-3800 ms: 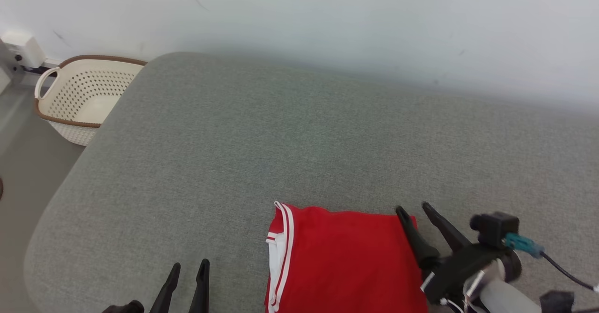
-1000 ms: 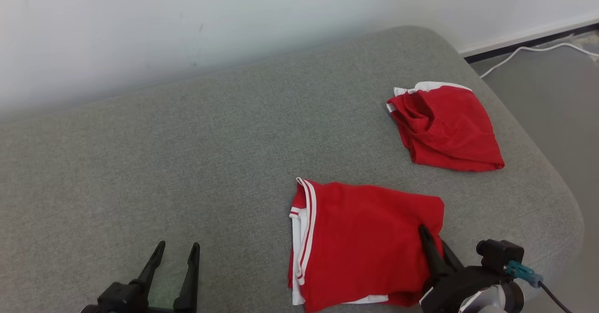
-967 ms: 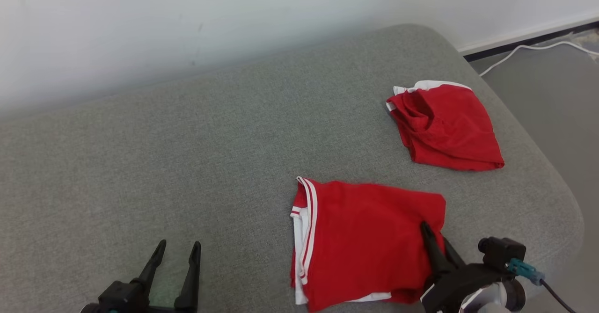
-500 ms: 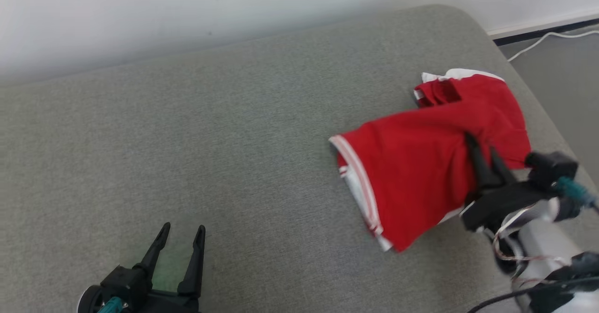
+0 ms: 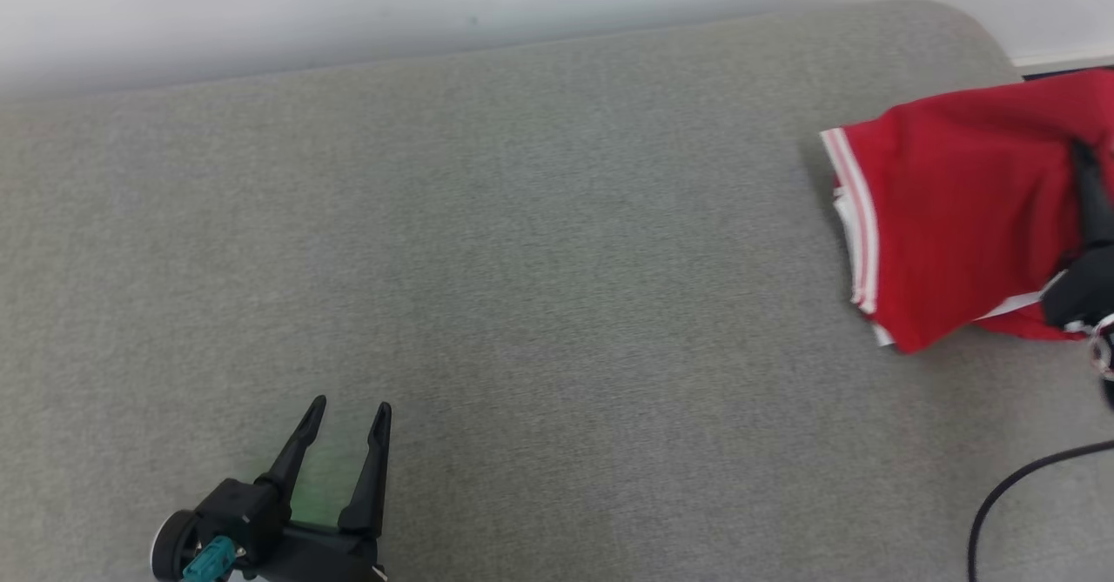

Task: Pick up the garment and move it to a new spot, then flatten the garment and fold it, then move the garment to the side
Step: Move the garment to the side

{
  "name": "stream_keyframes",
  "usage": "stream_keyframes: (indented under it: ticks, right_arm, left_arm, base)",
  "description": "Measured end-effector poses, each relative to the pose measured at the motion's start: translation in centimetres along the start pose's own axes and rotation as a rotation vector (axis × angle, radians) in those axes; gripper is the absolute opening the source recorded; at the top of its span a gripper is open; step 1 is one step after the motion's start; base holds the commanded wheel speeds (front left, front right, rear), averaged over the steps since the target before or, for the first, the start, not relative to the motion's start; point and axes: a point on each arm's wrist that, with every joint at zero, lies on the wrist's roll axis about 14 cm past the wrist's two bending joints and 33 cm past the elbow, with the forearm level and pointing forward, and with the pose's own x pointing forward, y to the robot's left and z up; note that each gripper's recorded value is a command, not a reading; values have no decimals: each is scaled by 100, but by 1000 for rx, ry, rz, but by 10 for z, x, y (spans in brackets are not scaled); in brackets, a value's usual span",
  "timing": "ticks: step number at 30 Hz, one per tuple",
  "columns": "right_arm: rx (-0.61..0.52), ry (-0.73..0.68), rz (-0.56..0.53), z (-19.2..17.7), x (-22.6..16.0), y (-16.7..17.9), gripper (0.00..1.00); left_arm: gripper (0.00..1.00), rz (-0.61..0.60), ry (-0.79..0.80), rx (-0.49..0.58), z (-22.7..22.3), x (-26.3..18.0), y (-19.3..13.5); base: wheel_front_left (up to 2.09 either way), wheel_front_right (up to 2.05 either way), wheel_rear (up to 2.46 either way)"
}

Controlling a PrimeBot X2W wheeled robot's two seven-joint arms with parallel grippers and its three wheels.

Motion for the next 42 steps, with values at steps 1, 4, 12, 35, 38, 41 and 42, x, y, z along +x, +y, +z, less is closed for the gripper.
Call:
stream_keyframes:
  ticks: [1, 4, 12, 35, 38, 41, 42]
  right_arm:
    - [-13, 6, -9, 0, 3, -5, 0]
    - [-44, 25, -34, -2, 11, -17, 0]
    - [-178, 77, -115, -3, 35, -48, 100]
    - [-49, -137, 82, 17, -7, 91, 100]
    - [-12, -143, 96, 16, -18, 102, 100]
    - [54, -145, 109, 13, -32, 116, 100]
    - [76, -149, 110, 13, -36, 120, 100]
  left_arm:
    - [100, 8, 0, 1, 0, -1, 3]
    - [100, 26, 1, 12, 0, -2, 10]
    - [100, 60, 25, 20, -9, -8, 25]
    - [100, 213, -43, 73, 30, -54, 52]
    - [100, 227, -49, 80, 34, -61, 54]
    - [100, 257, -62, 95, 40, -71, 58]
    - [100, 267, -65, 97, 42, -75, 60]
  base:
    - [0, 0, 0]
    - [0, 0, 0]
    - [0, 0, 0]
    - [0, 0, 0]
    - [0, 0, 0]
    - [0, 0, 0]
    - [0, 0, 0]
